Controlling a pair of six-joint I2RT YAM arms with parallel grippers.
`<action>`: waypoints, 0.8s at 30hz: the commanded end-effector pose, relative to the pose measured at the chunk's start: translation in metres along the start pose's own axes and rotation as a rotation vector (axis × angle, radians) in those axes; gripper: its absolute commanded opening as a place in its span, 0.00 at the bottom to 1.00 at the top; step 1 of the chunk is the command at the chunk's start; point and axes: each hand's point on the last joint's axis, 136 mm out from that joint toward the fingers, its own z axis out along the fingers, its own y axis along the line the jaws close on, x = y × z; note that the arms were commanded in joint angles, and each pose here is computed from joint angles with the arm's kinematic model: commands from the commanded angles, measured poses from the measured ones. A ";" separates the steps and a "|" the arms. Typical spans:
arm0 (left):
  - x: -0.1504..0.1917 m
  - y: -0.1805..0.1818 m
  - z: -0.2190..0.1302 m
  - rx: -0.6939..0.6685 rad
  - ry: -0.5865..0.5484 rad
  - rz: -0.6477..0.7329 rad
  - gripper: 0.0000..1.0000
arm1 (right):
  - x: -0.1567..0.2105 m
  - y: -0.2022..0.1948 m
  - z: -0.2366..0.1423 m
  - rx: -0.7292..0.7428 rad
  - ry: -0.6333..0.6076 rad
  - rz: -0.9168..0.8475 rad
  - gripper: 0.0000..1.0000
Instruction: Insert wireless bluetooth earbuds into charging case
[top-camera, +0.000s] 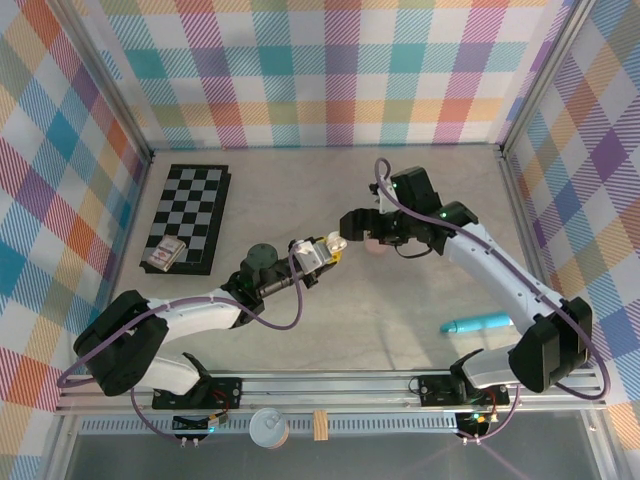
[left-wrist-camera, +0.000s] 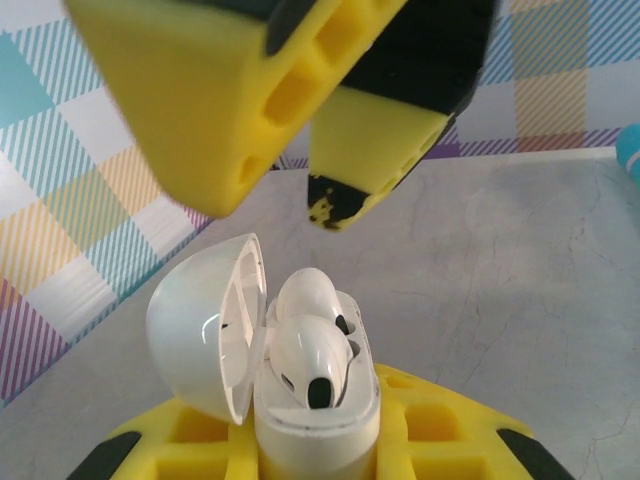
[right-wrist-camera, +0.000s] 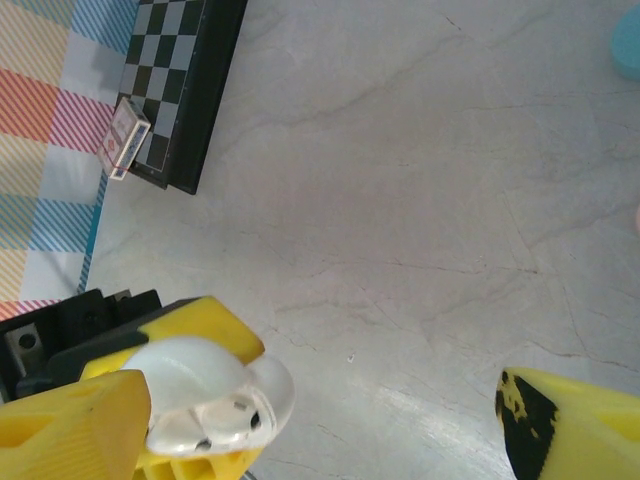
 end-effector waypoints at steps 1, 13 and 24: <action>-0.021 0.003 -0.001 0.021 -0.058 0.048 0.00 | 0.000 0.002 0.004 -0.011 0.040 0.023 0.89; -0.031 0.018 -0.005 -0.033 -0.078 0.008 0.00 | 0.047 -0.005 -0.009 -0.030 0.131 -0.012 0.90; -0.024 0.010 -0.007 0.012 -0.062 0.047 0.00 | 0.016 0.013 -0.031 -0.047 -0.019 -0.011 0.88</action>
